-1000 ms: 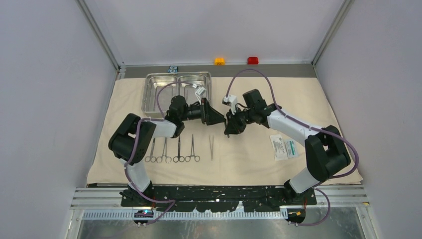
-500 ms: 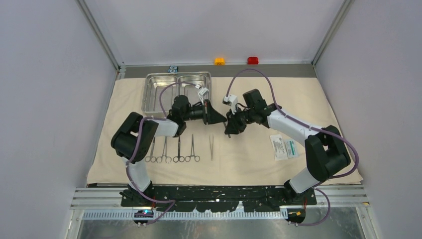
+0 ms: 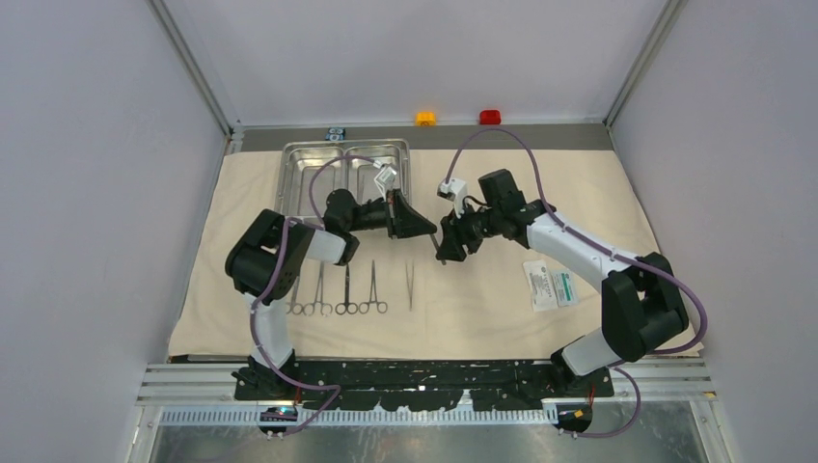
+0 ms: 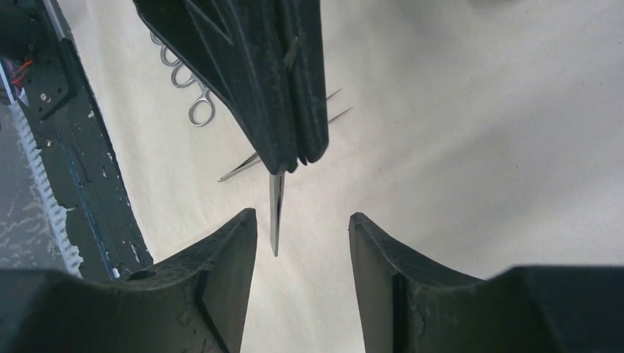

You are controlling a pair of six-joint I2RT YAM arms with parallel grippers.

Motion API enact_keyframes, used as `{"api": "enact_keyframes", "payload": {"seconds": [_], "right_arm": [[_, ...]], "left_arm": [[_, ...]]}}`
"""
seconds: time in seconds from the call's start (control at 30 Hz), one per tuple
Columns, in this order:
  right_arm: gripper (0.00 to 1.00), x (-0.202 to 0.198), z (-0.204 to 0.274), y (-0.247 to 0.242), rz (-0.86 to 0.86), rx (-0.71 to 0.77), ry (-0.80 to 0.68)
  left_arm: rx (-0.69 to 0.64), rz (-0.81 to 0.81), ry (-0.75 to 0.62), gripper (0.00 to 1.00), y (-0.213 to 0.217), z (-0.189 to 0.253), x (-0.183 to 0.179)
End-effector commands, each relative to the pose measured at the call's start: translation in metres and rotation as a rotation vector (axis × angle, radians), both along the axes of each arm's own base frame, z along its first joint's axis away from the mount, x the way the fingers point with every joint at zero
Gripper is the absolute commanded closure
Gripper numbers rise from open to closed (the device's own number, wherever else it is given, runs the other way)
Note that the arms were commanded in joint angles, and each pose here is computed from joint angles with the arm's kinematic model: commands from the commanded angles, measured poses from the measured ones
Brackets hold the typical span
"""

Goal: Open and lay out the surgical kit
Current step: Adjust the medical item.

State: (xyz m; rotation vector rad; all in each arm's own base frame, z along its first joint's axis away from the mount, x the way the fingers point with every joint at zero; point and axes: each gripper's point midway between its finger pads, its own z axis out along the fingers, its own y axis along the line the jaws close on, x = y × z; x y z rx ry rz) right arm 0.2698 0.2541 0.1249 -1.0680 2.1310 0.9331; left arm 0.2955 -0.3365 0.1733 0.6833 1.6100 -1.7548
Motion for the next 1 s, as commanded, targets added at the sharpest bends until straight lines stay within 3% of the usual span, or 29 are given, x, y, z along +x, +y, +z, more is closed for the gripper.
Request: {"api": "enact_keyframes", "payload": {"seconds": [0.0,0.27,0.43,0.73,0.97], "right_arm": [[0.48,0.000,0.015,0.002,0.033,0.043,-0.045],[0.53,-0.013,0.017,0.010,0.107,0.096,-0.005],[0.76,-0.020,0.013,0.009,0.154,0.091,0.019],[0.82,-0.013,0.014,0.008,0.116,0.081,0.007],[0.92,0.028,0.028,-0.005,-0.121,0.000,-0.092]], "left_arm": [[-0.062,-0.021,-0.109,1.00,0.001,0.026,-0.003],[-0.075,-0.013,-0.115,1.00,0.002,0.036,-0.003],[-0.080,-0.011,-0.114,1.00,0.002,0.040,-0.003],[-0.089,0.002,-0.115,1.00,0.004,0.046,-0.002],[-0.049,0.170,0.002,0.65,0.006,0.045,0.031]]}}
